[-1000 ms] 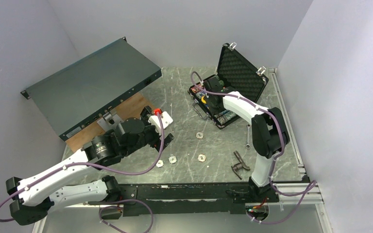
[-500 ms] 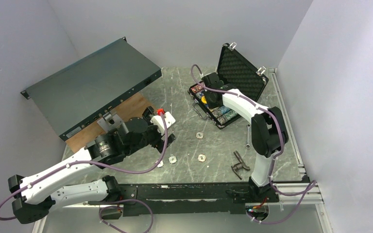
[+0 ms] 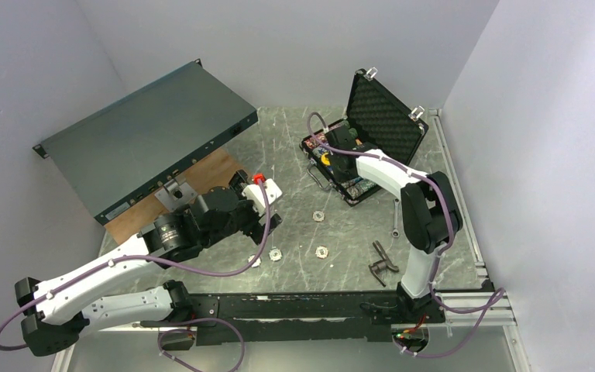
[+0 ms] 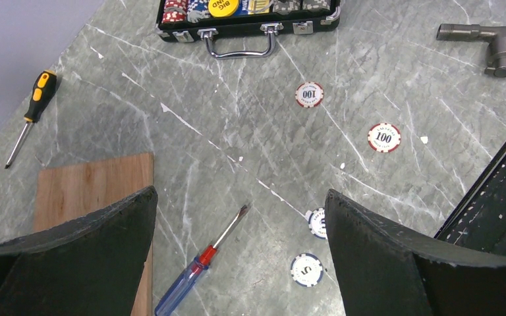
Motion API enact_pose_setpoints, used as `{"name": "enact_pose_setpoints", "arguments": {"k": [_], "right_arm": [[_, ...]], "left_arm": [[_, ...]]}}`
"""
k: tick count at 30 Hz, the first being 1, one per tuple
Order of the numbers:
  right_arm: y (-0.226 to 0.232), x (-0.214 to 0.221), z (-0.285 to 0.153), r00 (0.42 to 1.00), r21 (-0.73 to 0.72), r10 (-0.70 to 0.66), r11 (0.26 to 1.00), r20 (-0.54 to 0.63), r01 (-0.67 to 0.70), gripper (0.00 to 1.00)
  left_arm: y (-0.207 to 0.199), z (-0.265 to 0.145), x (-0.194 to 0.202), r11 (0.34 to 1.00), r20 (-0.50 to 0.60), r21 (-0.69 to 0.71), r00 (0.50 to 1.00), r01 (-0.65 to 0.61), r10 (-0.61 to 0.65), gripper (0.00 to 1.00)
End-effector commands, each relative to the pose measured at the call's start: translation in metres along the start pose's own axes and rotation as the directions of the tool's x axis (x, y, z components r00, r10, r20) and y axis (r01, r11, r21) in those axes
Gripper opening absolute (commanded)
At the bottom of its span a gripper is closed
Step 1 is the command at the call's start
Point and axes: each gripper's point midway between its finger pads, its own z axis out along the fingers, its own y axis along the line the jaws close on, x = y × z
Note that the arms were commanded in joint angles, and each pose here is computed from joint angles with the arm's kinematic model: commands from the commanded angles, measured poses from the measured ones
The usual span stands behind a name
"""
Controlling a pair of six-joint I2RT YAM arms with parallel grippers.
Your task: Pack up texas hold em set
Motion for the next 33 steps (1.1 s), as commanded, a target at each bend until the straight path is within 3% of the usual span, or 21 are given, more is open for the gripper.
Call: {"name": "enact_pose_setpoints", "arguments": {"k": [1, 9, 23, 26, 33], "right_arm": [[-0.005, -0.023, -0.028, 0.997, -0.018, 0.049, 0.999, 0.056, -0.048, 0.17], [0.0, -0.021, -0.025, 0.997, -0.035, 0.057, 0.998, 0.055, -0.055, 0.29], [-0.037, -0.01, -0.01, 0.997, 0.135, 0.07, 0.988, 0.029, -0.073, 0.21], [-0.029, -0.018, -0.019, 0.994, 0.077, 0.091, 0.992, 0.054, -0.095, 0.21], [0.001, -0.029, -0.035, 0.986, -0.11, 0.123, 0.988, 0.113, -0.11, 0.31]], "left_arm": [[0.003, -0.004, -0.018, 1.0, 0.045, 0.001, 0.999, -0.001, 0.001, 0.98], [0.003, -0.004, -0.017, 1.0, 0.038, -0.001, 0.999, -0.002, 0.002, 0.98], [0.002, 0.0, -0.015, 1.0, 0.025, 0.0, 1.0, -0.007, 0.007, 0.98], [0.002, 0.001, -0.014, 1.0, 0.02, -0.001, 1.0, -0.006, 0.006, 0.98], [0.001, 0.002, -0.012, 1.0, 0.013, 0.003, 1.0, -0.008, 0.008, 0.98]]}}
